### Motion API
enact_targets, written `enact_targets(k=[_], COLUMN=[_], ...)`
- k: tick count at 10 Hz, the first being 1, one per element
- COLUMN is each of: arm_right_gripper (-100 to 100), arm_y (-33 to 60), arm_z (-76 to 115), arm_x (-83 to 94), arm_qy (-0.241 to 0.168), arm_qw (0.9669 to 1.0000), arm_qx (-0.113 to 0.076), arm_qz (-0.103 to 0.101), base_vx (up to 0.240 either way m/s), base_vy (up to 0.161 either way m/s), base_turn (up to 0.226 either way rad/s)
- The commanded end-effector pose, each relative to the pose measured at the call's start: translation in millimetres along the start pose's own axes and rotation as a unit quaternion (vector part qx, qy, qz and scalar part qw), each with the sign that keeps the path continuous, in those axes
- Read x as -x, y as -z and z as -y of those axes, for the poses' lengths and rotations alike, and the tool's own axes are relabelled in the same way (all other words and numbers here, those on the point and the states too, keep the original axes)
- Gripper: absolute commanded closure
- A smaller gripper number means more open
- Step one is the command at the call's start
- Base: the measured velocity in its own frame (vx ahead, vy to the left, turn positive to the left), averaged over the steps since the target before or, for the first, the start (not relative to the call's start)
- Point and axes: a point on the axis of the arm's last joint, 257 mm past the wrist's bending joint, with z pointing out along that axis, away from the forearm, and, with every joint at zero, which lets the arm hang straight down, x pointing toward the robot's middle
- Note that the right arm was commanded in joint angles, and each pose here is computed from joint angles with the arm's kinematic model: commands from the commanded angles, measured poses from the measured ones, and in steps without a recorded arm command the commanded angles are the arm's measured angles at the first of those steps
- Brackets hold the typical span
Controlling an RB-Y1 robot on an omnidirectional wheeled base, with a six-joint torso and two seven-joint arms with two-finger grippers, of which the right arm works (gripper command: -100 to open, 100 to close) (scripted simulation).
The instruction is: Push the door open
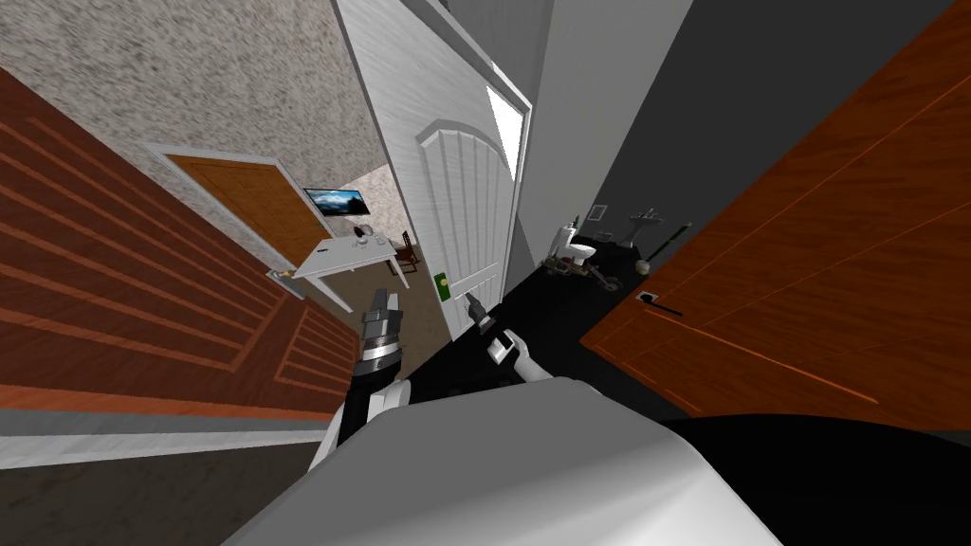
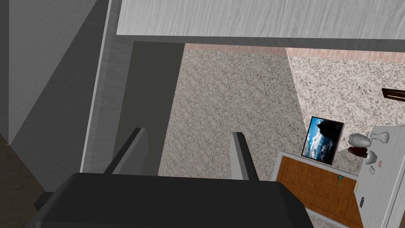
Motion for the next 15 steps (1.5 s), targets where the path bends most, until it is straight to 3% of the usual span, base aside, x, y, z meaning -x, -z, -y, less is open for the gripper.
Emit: enact_targets(k=[1, 6, 10, 15], arm_right_gripper=[-100, -100, -100, -100], arm_y=[-3.1, -4.8, -3.8, -4.4], arm_z=[9.7, 40.2, 69.5, 69.7], arm_x=[-4.4, -18.0, -28.4, -20.9], arm_qy=[0.0, 0.002, 0.008, 0.009], arm_qw=[0.9999, 0.9983, 0.995, 0.9956], arm_qx=[-0.012, -0.05, -0.087, -0.085], arm_qz=[-0.007, -0.029, -0.048, -0.038], base_vx=[0.078, 0.099, 0.148, 0.142], base_vy=[0.058, 0.069, 0.106, 0.103], base_turn=[-0.063, -0.063, -0.071, 0.028])
